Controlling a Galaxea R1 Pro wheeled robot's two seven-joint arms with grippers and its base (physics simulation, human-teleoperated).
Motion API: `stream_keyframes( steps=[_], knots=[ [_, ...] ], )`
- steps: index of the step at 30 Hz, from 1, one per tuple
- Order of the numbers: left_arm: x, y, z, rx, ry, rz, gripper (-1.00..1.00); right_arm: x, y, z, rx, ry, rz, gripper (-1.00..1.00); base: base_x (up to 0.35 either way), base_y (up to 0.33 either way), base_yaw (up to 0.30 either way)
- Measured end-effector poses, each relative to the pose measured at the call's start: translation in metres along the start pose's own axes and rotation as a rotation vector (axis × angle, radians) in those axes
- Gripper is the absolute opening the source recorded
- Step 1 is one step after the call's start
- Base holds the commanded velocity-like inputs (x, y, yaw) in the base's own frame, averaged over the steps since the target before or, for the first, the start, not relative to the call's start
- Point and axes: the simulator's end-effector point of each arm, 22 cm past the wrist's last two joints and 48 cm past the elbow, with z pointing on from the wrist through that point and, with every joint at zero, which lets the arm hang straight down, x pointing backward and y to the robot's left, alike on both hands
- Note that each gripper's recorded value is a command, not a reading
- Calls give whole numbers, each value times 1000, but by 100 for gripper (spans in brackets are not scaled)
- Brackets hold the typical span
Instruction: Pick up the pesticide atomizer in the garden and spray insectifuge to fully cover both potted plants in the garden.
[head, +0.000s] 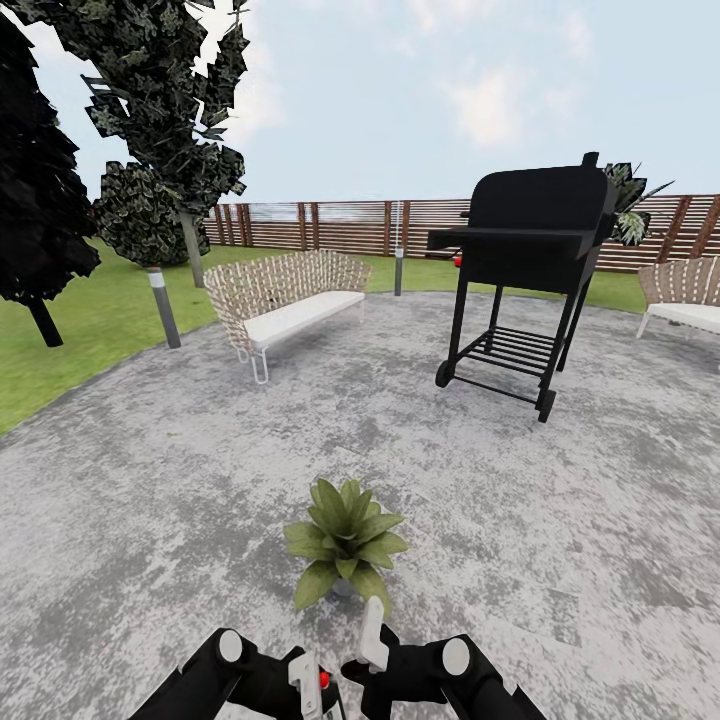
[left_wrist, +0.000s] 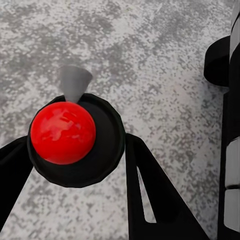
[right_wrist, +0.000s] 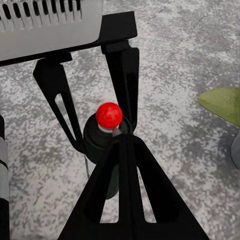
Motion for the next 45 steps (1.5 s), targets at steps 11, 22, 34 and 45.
stream_keyframes(
  steps=[11, 22, 34, 45],
  knots=[
    [-1, -1, 0, 4, -6, -1, -100, 0, 0, 0, 0, 0, 0, -100, 0, 0, 0],
    [-10, -2, 1, 7, -49, -24, -100, 1, 0, 0, -1, 2, 0, -100, 0, 0, 0],
    [-10, -2, 1, 8, -50, -23, -100, 1, 0, 0, -1, 2, 0, -100, 0, 0, 0],
    [-10, -11, 1, 48, -51, -23, -100, 1, 0, 0, -1, 2, 0, -100, 0, 0, 0]
  ],
)
